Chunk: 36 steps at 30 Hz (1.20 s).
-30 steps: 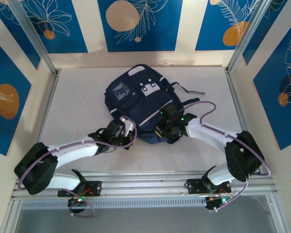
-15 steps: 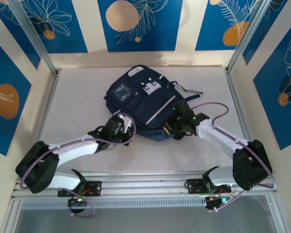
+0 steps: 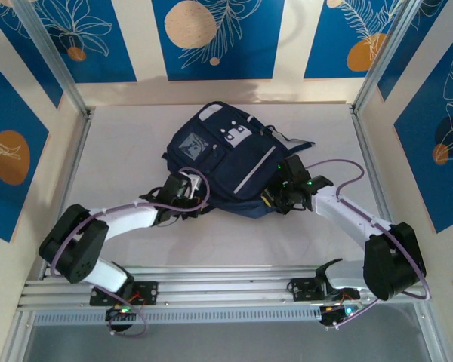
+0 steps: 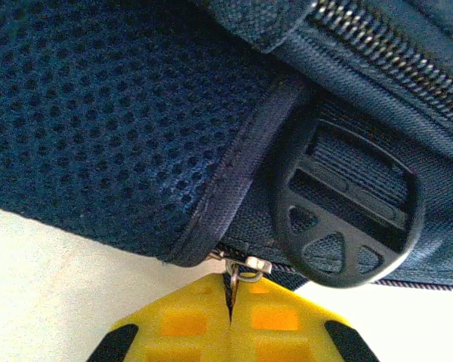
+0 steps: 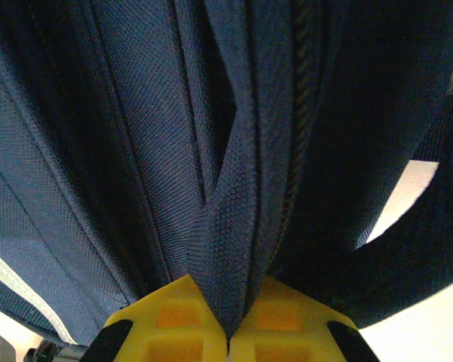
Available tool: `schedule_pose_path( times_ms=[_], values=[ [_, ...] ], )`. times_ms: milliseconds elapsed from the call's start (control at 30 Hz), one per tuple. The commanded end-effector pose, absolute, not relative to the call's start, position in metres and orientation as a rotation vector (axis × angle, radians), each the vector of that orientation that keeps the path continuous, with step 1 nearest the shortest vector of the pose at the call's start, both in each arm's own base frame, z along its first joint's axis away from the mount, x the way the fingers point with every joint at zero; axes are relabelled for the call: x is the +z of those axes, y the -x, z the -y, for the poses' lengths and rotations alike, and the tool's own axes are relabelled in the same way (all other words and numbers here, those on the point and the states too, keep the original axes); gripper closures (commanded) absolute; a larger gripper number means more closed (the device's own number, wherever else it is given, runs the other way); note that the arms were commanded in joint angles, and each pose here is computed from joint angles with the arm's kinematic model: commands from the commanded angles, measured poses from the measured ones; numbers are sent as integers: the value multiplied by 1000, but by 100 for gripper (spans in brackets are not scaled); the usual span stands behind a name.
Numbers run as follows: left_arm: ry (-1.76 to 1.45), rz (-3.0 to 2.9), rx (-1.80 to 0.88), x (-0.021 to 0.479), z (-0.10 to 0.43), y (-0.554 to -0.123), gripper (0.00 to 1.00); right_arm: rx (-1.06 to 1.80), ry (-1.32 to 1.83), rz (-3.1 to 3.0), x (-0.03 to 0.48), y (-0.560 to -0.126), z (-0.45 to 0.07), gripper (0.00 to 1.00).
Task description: Pack books, pencil case, and school supplies into a backpack
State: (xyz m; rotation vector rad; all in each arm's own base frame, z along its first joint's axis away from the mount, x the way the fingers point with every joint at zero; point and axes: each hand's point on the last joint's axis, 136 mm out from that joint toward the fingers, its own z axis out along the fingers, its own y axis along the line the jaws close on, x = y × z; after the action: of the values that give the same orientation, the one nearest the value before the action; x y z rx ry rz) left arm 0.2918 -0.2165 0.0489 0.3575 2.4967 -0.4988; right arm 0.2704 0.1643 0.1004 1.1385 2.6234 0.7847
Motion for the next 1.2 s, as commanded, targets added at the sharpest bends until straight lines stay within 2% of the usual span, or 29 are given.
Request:
schedule_pose_path(
  times_ms=[0,300,567,633,767,933,967,1000,1167],
  values=[
    [-306,-2529,-463,45,205,-296,100,730,-1127,-2577,106,-274,-150,100],
    [-232,-2563,-398,35,186,-302,99,708,-1134,-2572,103,-274,-148,100],
    [-214,-2555,-439,35,186,-313,93,720,-1096,-2574,105,-272,-155,100],
    [-223,-2537,-500,43,193,-311,84,696,-1037,-2582,109,-272,-160,100],
    [-252,-2482,-646,68,206,-299,58,665,-969,-2594,114,-269,-167,100],
    [-272,-2414,-722,109,202,-273,36,687,-936,-2644,108,-260,-181,100],
    [-273,-2396,-724,120,198,-268,29,690,-914,-2668,105,-256,-189,100],
    [-270,-2376,-720,131,194,-263,19,684,-893,-2694,102,-251,-197,100],
    [-226,-2262,-690,187,172,-247,0,701,-781,-2805,93,-224,-243,100]
  ],
)
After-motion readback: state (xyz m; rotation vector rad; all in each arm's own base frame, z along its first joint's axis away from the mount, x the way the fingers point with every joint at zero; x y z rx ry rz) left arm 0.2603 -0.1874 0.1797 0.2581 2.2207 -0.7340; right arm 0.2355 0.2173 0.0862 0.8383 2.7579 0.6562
